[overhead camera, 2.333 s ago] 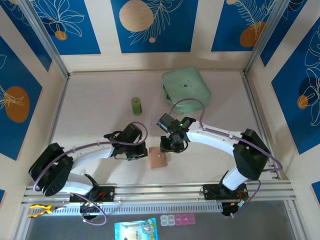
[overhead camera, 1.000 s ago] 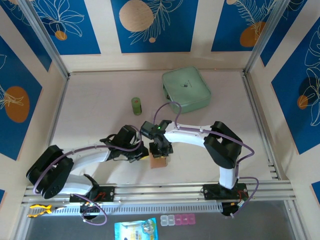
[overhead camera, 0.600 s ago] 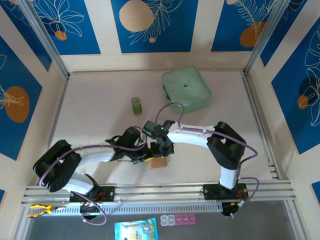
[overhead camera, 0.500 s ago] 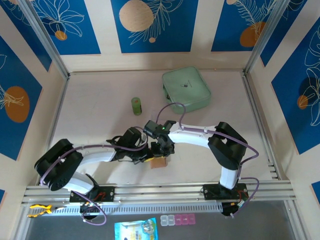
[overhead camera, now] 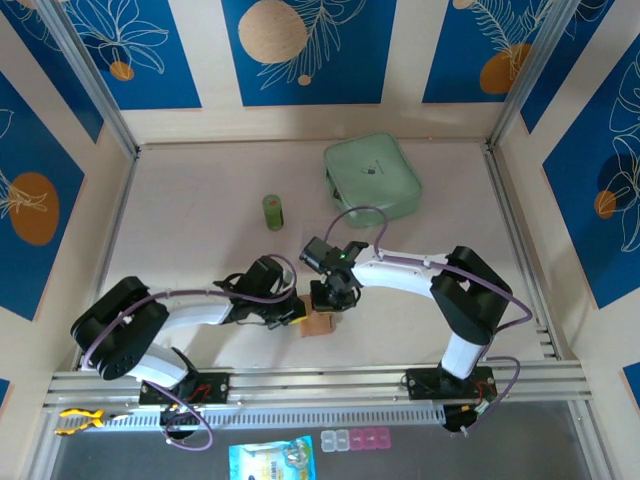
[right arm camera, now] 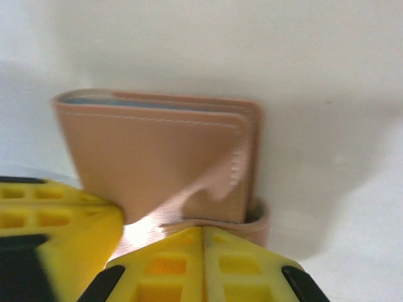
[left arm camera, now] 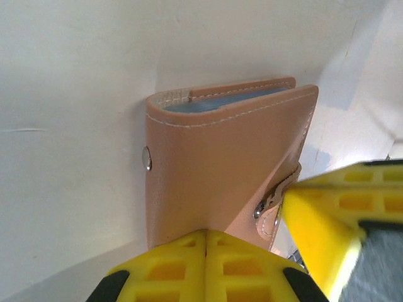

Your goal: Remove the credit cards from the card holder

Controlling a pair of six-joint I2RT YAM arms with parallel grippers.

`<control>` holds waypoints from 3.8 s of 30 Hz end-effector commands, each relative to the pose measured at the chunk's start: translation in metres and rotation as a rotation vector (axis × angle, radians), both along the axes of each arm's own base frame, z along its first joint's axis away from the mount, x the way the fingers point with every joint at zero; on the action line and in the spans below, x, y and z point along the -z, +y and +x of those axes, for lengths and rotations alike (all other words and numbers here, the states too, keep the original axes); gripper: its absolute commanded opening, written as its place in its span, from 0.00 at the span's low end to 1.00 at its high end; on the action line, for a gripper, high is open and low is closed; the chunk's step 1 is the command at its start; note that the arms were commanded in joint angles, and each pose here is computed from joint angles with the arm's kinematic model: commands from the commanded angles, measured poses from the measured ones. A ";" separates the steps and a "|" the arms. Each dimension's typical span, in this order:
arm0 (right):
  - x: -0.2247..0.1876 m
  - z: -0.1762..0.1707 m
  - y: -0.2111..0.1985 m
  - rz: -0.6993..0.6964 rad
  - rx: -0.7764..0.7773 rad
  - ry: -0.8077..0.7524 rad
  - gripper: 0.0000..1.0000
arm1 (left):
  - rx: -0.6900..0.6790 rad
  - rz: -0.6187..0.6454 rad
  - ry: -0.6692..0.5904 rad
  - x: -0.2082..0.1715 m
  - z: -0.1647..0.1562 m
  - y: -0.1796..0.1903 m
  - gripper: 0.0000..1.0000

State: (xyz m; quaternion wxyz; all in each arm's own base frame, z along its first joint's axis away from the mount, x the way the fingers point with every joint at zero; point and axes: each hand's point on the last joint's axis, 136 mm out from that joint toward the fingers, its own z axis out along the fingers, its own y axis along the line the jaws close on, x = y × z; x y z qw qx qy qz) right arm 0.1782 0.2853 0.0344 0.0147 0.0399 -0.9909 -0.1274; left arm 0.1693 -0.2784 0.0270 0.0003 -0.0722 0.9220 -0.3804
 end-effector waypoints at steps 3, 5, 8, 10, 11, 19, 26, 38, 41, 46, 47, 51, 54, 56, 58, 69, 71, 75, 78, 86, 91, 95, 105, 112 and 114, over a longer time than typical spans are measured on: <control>-0.004 -0.001 -0.018 -0.017 0.016 0.004 0.09 | -0.032 0.154 0.097 0.041 -0.021 0.031 0.00; -0.008 0.000 -0.020 -0.029 0.013 -0.006 0.10 | -0.027 0.141 0.093 0.037 -0.019 0.027 0.00; -0.018 0.001 -0.016 -0.017 -0.008 -0.029 0.17 | -0.023 0.131 0.081 0.031 -0.016 0.024 0.00; -0.022 0.002 -0.011 -0.009 -0.018 -0.038 0.23 | -0.025 0.133 0.076 0.029 -0.014 0.023 0.00; -0.024 0.001 -0.008 -0.006 -0.023 -0.041 0.26 | -0.025 0.133 0.075 0.029 -0.014 0.023 0.00; -0.018 -0.001 0.009 -0.016 -0.053 -0.025 0.55 | -0.025 0.132 0.079 0.030 -0.015 0.023 0.00; -0.002 -0.003 -0.001 -0.062 -0.040 -0.005 0.57 | -0.023 0.127 0.079 0.029 -0.014 0.021 0.00; -0.011 0.002 -0.029 -0.075 0.005 -0.028 0.45 | -0.022 0.123 0.076 0.026 -0.012 0.019 0.00; -0.011 0.003 -0.034 -0.071 0.014 -0.028 0.39 | -0.020 0.124 0.075 0.026 -0.012 0.019 0.00; -0.002 0.002 -0.037 -0.059 0.019 -0.001 0.30 | -0.020 0.128 0.074 0.025 -0.011 0.019 0.00; -0.001 0.001 -0.036 -0.049 0.019 0.004 0.29 | -0.021 0.128 0.075 0.025 -0.011 0.019 0.00; 0.005 0.000 -0.031 -0.002 0.025 0.028 0.26 | -0.021 0.127 0.075 0.025 -0.009 0.017 0.00; 0.009 -0.001 -0.027 0.020 0.025 0.044 0.24 | -0.020 0.126 0.074 0.024 -0.009 0.016 0.00; 0.010 -0.002 -0.026 0.032 0.025 0.052 0.22 | -0.021 0.126 0.074 0.023 -0.008 0.016 0.00; 0.012 -0.003 -0.024 0.052 0.029 0.059 0.21 | -0.020 0.127 0.074 0.023 -0.008 0.016 0.00; 0.022 -0.009 -0.021 0.086 0.033 0.097 0.18 | -0.026 0.120 0.072 0.022 -0.006 0.014 0.00; 0.022 -0.009 -0.021 0.090 0.034 0.094 0.16 | -0.028 0.112 0.066 0.019 -0.005 0.012 0.00; 0.017 -0.005 -0.026 0.083 0.047 0.067 0.10 | -0.033 0.114 0.031 0.011 0.001 0.012 0.00; 0.011 0.000 -0.034 0.087 0.077 0.040 0.04 | -0.028 0.130 -0.009 -0.002 0.007 0.013 0.04; -0.014 0.013 -0.052 0.101 0.119 -0.015 0.01 | -0.026 0.179 -0.124 -0.040 0.025 0.028 0.19; -0.029 0.016 -0.047 0.115 0.103 -0.026 0.01 | -0.052 0.179 -0.148 -0.051 0.032 0.042 0.26; -0.042 0.018 -0.036 0.129 0.073 -0.042 0.01 | -0.060 0.179 -0.156 -0.054 0.032 0.051 0.29; -0.062 0.017 -0.001 0.144 -0.026 -0.050 0.00 | -0.068 0.172 -0.176 -0.062 0.029 0.065 0.33; -0.071 0.011 0.021 0.159 -0.085 -0.047 0.00 | -0.063 0.173 -0.182 -0.063 0.026 0.070 0.34; -0.073 0.009 0.023 0.163 -0.092 -0.044 0.00 | -0.057 0.171 -0.179 -0.062 0.025 0.070 0.34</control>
